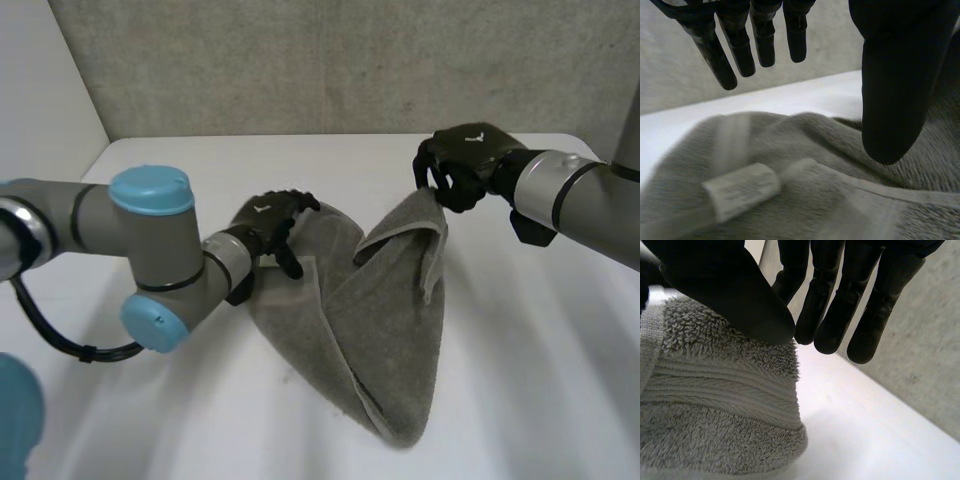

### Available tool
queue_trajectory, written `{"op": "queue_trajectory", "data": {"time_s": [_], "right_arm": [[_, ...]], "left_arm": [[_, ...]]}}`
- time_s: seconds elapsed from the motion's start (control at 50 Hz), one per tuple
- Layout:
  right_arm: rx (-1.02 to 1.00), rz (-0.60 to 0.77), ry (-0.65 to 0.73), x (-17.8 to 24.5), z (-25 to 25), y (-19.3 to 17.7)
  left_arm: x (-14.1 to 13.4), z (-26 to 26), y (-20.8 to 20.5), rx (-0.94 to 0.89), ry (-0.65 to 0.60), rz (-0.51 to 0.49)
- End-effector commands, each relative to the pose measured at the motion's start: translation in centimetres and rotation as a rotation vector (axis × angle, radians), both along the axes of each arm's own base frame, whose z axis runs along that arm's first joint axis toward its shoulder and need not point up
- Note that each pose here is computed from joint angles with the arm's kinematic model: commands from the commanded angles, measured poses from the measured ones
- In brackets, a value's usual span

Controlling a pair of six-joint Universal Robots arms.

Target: Fold the towel.

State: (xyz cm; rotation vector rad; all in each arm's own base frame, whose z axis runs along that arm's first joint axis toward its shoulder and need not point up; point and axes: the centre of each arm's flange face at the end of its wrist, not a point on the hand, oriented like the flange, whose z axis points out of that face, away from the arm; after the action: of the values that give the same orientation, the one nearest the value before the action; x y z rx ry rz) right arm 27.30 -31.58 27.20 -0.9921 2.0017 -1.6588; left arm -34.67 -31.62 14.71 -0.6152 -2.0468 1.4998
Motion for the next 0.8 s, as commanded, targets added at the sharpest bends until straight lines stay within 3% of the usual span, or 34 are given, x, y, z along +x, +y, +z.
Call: {"op": "queue_trajectory", "data": {"time_s": [0.02,0.24,0.8], "right_arm": [[-0.039,0.021,-0.068,-0.4,2.6,2.4],[-0.031,0.032,-0.069,-0.8,2.9,4.0],[-0.025,0.057,-0.066,-1.9,3.2,6.4]], "left_arm": [[-1.6,-1.1,-0.3,0.029,0.008,-0.064],[-3.7,0.2,0.7,0.058,0.111,-0.099],[-7.6,-2.9,-0.7,-0.003,0.142,-0.138]]}}
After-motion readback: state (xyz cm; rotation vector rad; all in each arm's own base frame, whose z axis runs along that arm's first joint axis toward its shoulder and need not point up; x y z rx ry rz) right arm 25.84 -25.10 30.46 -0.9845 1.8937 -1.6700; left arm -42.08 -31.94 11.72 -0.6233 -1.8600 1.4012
